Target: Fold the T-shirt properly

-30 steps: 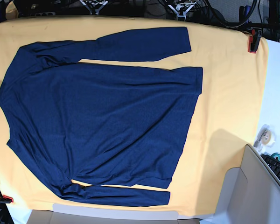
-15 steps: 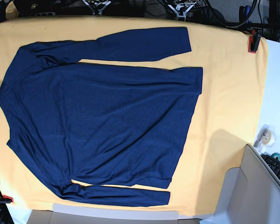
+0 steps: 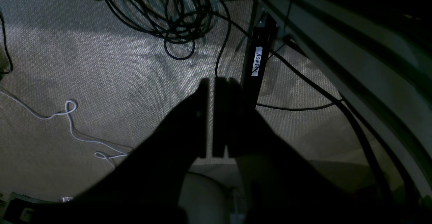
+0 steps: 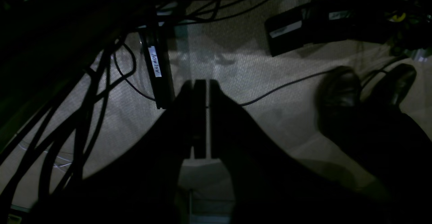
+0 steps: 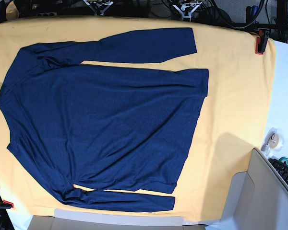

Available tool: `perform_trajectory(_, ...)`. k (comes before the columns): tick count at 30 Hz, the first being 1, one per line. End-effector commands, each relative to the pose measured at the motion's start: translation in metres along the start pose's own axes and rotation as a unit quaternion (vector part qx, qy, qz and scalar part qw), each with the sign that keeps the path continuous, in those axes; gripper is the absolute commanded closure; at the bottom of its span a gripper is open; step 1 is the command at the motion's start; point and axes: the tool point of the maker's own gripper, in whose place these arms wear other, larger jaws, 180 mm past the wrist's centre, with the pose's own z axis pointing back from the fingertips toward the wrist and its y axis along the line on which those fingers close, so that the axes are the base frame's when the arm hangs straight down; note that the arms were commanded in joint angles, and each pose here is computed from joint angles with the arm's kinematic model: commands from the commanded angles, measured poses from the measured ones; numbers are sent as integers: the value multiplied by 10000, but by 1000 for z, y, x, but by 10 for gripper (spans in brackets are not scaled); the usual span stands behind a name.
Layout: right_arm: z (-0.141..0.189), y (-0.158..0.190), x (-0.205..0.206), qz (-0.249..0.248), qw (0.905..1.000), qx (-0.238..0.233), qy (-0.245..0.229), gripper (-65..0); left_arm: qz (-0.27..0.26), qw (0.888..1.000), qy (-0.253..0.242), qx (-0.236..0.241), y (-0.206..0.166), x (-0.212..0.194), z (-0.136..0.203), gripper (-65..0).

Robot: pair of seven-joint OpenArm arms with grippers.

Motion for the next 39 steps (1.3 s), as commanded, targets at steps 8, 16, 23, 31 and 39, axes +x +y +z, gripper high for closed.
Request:
perform_trajectory(8, 7, 10, -24, 25, 9969, 69, -788, -2, -66, 9983, -565, 114, 15, -23, 5, -5)
perform_trajectory(16, 26, 7, -58, 15, 9877, 55, -1564, -2, -130, 9935, -1124, 128, 20, -64, 21, -5)
perform_trajectory(23, 59, 0, -69, 67, 9633, 22, -2684, -2, -199, 9798, -1983, 179, 30, -87, 48, -6)
perform_trajectory(31, 107, -15, -101, 176, 9325, -52, -3606, -3, -249, 9671, -2525, 176, 33, -122, 82, -83)
perform_trajectory(39, 129, -30, -118, 253, 9219, -161, -3862, -3, -278, 9476, -3179, 156, 33, -128, 111, -95)
